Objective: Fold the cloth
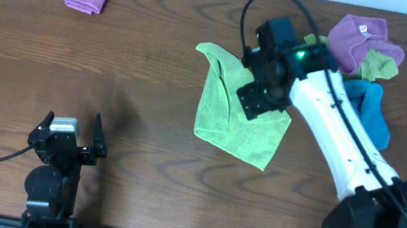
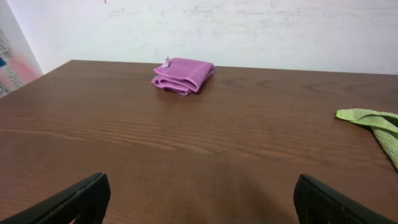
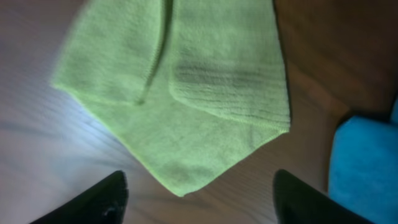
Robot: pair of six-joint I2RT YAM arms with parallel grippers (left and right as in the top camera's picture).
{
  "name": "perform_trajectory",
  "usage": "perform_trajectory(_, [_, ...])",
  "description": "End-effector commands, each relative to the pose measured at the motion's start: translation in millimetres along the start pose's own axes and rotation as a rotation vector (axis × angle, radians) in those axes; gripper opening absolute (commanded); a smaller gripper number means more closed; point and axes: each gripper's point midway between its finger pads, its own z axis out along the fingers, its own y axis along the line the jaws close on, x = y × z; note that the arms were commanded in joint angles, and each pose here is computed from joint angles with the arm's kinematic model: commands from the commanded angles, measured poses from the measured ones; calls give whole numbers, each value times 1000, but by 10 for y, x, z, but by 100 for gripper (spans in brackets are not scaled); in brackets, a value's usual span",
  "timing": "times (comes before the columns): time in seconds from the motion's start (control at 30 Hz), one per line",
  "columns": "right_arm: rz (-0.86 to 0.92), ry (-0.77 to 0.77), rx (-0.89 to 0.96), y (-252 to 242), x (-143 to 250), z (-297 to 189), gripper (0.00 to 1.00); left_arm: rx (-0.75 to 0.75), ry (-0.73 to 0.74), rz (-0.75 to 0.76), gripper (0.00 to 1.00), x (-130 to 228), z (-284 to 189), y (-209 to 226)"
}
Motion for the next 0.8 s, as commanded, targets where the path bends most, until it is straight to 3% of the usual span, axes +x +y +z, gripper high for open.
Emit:
perform_trajectory(0.0, [-56,52,54,4,153,221,68,-22,53,18,95,206,21,42])
perform_trajectory(0.13, [-122,62,69,105,219,393,61,-22,53,17,95,206,21,42])
perform_trajectory(0.37, [-229,-44,127,191,-18,578,61,-22,53,18,95,204,20,41])
perform_trajectory(0.77, [-298,41,163,107,25,1048,52,-22,53,18,95,206,21,42])
